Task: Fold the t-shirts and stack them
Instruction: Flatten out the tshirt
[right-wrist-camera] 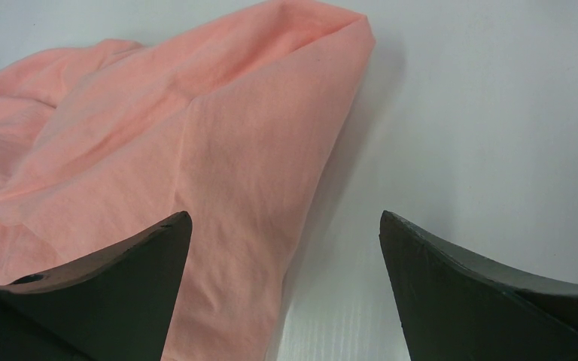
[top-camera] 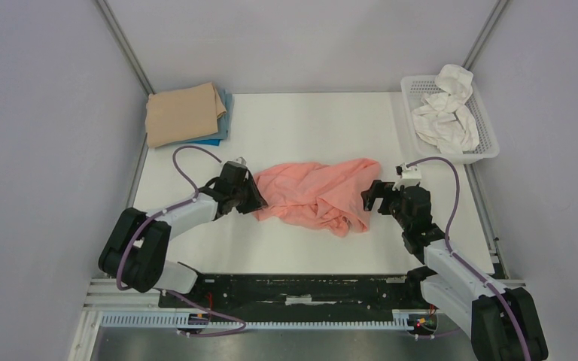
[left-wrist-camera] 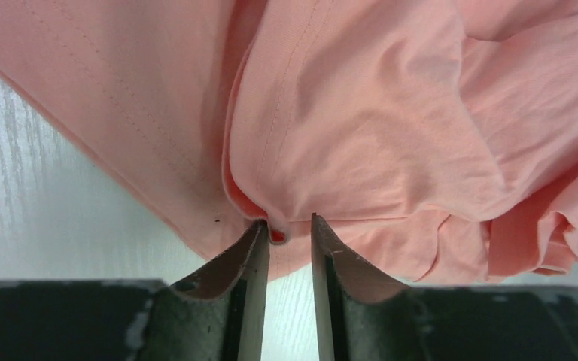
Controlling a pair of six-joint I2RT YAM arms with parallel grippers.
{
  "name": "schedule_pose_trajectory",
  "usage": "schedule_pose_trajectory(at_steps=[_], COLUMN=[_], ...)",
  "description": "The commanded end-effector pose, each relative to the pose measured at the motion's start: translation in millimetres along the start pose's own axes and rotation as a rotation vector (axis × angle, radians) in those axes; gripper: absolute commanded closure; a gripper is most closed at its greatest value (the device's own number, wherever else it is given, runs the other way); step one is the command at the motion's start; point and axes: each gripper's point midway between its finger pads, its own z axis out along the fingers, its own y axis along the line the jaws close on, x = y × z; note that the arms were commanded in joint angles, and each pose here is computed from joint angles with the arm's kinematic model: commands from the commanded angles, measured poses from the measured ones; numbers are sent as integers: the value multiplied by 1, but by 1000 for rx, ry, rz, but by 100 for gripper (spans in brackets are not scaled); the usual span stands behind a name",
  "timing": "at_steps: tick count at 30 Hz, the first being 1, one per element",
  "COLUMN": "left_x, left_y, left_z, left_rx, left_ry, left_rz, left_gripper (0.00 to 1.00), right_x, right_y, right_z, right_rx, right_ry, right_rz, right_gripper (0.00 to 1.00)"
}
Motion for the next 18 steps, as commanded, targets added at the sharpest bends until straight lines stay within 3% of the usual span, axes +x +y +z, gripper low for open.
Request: schedule_pose_trajectory(at_steps=[1, 2, 3, 4, 11, 18], left_x=[-18, -20, -21, -22, -33, -47], left_y=[-10, -7, -5, -4, -20, -17], left_z=[7, 8, 7, 6, -22, -56], left_rx=[4, -18, -32, -38, 76, 106], left_ry=[-39, -44, -50, -56, -174, -327], left_rz=[44, 44, 46, 44, 54, 53], left_gripper=[72, 79, 94, 98, 98, 98], right_x=[-12, -12, -12, -12, -15, 3], right_y=[1, 1, 1, 2, 36, 49], right_z=[-1, -1, -1, -2, -8, -20], right_rx=[2, 2, 1, -5, -128, -5], right_ry=[-36, -37, -37, -39, -28, 69], right_rz=[-9, -10, -11, -15, -160, -253], right_gripper=[2, 2, 2, 2, 2, 2])
